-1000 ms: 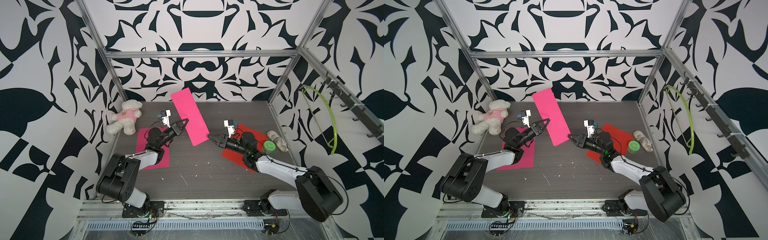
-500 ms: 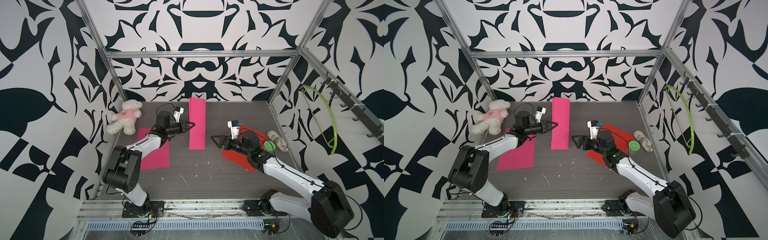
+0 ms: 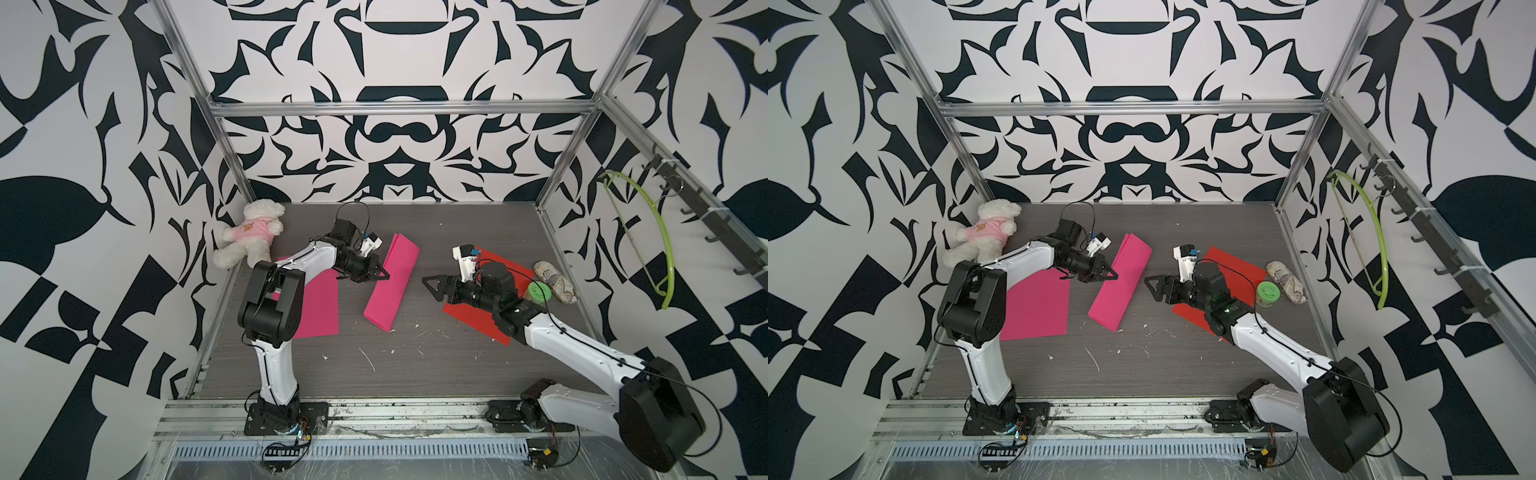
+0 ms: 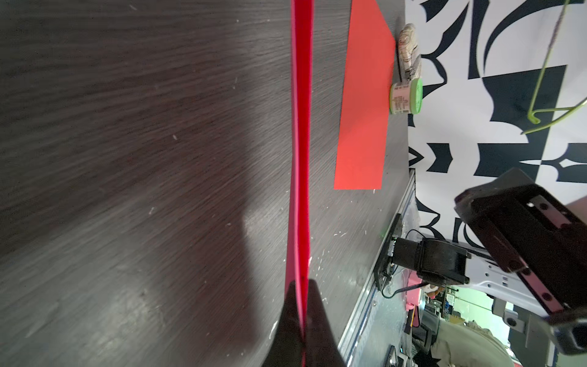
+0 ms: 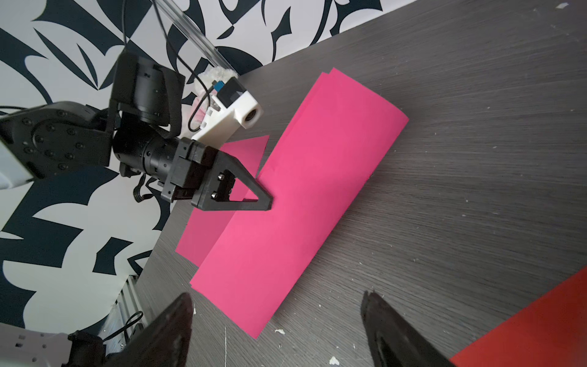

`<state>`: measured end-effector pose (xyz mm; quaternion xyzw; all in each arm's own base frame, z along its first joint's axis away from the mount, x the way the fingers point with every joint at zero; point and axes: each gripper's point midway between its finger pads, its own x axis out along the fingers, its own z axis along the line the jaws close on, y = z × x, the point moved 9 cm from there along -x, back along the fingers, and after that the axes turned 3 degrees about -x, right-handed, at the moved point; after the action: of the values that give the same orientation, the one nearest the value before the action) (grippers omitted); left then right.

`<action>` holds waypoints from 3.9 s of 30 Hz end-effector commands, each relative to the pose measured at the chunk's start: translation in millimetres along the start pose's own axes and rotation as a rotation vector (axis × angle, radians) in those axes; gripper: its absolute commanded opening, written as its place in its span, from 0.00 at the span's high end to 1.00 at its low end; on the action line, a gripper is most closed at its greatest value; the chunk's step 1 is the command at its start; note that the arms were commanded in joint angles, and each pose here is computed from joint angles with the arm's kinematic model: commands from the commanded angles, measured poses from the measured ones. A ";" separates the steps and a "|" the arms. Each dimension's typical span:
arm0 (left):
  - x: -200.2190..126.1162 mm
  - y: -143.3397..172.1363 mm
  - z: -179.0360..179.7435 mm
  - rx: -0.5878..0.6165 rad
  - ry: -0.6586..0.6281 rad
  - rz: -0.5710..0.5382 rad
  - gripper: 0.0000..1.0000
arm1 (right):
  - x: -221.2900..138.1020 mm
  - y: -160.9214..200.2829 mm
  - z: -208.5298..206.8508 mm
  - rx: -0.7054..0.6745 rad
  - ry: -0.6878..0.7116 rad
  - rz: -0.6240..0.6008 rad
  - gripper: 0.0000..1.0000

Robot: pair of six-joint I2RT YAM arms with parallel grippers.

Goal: Fold the rectangular paper in half along the long edge
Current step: Place the paper at the center of the board, then adjust the paper at the center of the board, then fold the paper at the center of the board.

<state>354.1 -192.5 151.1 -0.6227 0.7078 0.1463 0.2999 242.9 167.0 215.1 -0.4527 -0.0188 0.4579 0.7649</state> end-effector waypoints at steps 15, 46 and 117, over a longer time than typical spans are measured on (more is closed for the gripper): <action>8.7 5.4 25.5 -0.041 -0.459 -0.014 0.23 | 28.7 -7.0 -3.6 -0.029 0.019 0.032 0.18; -42.8 138.9 -38.4 -0.120 -0.562 -0.602 0.01 | 217.2 -21.7 -53.4 -0.026 0.348 0.254 0.74; 72.6 134.8 8.7 -0.191 -0.614 -0.314 0.98 | 122.7 73.5 -43.2 -0.003 0.351 0.547 0.98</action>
<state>234.6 -237.7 96.1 -0.7072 0.4710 0.2980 0.4349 281.2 257.1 95.5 -0.5007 0.1928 0.5885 0.6049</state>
